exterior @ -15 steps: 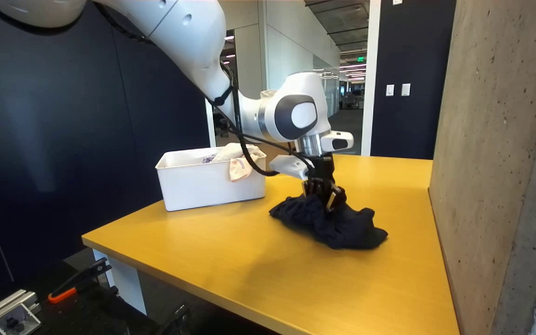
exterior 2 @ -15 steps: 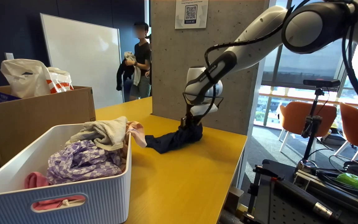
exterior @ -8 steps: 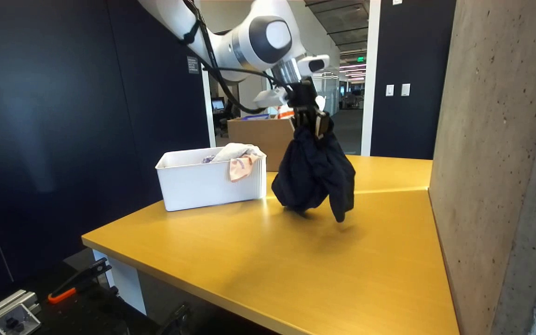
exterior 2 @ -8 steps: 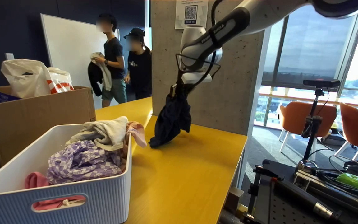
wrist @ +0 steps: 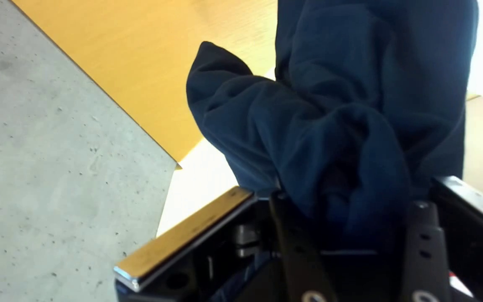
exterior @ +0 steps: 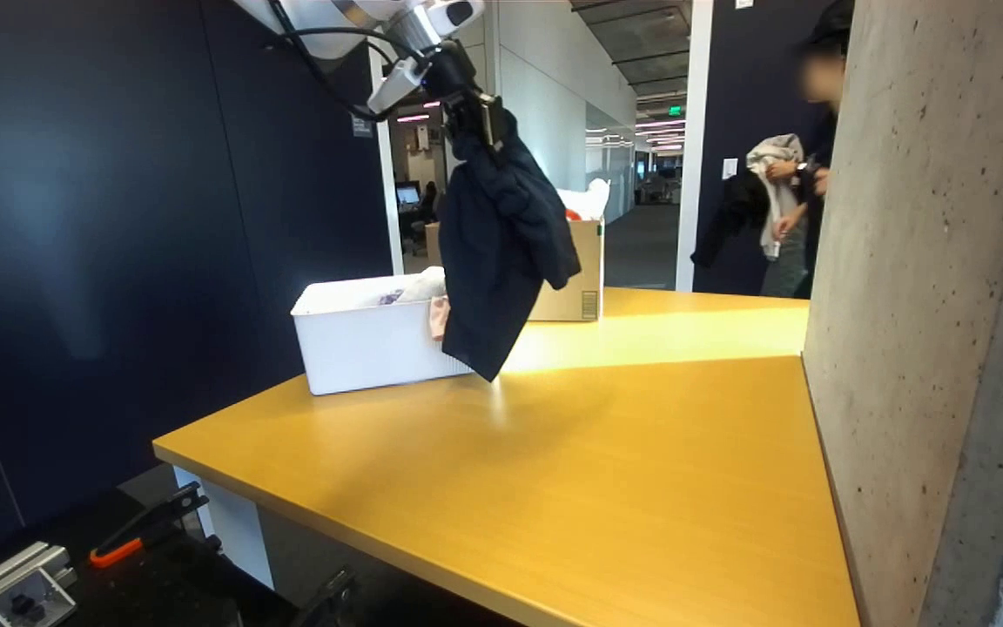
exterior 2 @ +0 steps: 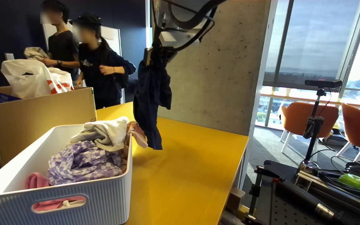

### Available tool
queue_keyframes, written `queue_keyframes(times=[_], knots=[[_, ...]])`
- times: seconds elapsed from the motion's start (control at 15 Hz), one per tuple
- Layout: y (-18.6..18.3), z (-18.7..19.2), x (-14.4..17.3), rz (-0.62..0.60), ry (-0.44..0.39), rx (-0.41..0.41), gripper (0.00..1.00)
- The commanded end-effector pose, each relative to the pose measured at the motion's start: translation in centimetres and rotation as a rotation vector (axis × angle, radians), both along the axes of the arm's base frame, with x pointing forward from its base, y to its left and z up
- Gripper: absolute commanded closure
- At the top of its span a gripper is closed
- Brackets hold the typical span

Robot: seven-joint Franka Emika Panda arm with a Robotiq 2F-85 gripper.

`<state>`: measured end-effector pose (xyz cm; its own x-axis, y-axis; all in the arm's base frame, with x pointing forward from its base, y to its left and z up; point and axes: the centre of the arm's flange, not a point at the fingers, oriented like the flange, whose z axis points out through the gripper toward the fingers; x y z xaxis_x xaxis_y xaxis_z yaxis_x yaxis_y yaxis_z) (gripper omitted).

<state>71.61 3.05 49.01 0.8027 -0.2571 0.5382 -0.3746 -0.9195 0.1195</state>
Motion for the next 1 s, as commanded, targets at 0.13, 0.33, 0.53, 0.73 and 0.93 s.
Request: queue_keyframes(times=[0.13,0.33,0.53,0.73,0.93], knots=[[14.1,3.8,-1.8,0.116,-0.054,-0.018,0.98],[19.8,3.0,-3.2,0.214,-0.08,0.003,0.98],[22.8,2.4,-3.6,0.283,-0.08,0.014,0.98],[23.8,-0.9,-3.2,0.363,-0.005,0.084,0.98],[22.8,-5.1,-2.1,0.405,0.072,0.144,0.98]])
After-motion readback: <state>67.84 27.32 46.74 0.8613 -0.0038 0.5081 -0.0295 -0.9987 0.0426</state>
